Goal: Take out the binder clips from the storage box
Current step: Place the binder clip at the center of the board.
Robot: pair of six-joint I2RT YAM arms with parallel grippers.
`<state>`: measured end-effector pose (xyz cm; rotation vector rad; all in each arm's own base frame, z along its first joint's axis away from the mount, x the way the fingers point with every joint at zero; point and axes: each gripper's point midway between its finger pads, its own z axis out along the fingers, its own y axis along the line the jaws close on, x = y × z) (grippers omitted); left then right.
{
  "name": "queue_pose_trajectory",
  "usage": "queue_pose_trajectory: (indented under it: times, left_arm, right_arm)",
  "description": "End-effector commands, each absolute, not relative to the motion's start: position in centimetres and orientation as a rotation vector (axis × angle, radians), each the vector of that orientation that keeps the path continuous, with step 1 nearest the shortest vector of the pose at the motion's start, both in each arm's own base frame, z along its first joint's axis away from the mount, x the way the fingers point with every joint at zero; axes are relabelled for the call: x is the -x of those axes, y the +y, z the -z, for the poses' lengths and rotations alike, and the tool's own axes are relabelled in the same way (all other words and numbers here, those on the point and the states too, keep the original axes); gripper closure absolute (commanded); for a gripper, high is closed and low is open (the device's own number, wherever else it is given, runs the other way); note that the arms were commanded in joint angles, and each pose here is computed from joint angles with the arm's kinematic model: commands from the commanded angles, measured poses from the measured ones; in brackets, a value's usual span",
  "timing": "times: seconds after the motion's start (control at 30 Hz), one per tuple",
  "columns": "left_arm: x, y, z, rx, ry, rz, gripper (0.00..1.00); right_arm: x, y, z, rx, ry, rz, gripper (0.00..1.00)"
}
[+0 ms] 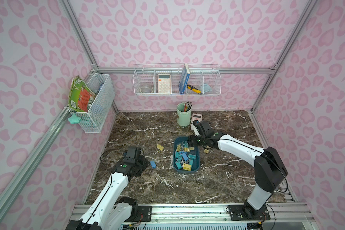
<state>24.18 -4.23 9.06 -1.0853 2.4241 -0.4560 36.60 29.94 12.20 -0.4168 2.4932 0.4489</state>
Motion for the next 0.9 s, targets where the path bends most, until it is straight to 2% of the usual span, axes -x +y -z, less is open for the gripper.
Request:
queue_pose_trajectory:
  times: [0.0,0.07,0.27,0.3,0.57,0.73,0.87]
  left_arm:
    - [-25.1,-4.2,-8.7,1.052,2.411,0.475,1.00]
    - [-25.3,-4.2,-8.1,1.049,2.425,0.480,1.00]
    - [-25.5,-4.2,-7.2,1.043,2.464,0.457,1.00]
    - [-25.4,-4.1,-7.2,1.047,2.467,0.451,0.98]
    - [-24.4,-3.3,-8.2,1.045,2.475,0.378,0.57]
    - [-24.4,-3.3,-9.1,1.043,2.472,0.383,0.32]
    - [-24.4,-3.4,-9.7,1.042,2.464,0.393,0.23]
  right_arm:
    - [-36.4,29.5,-10.7,0.449,2.554,-0.367,0.45]
    - [-36.9,30.1,-10.7,0.459,2.551,-0.363,0.49]
    - [-37.1,31.0,-9.5,0.499,2.575,-0.302,0.52]
    - [-37.2,31.0,-9.2,0.500,2.581,-0.289,0.54]
    - [-37.7,30.6,-7.3,0.493,2.618,-0.210,0.63]
    - [-38.0,30.4,-6.8,0.496,2.622,-0.170,0.64]
    - [-38.0,30.3,-6.4,0.504,2.626,-0.145,0.63]
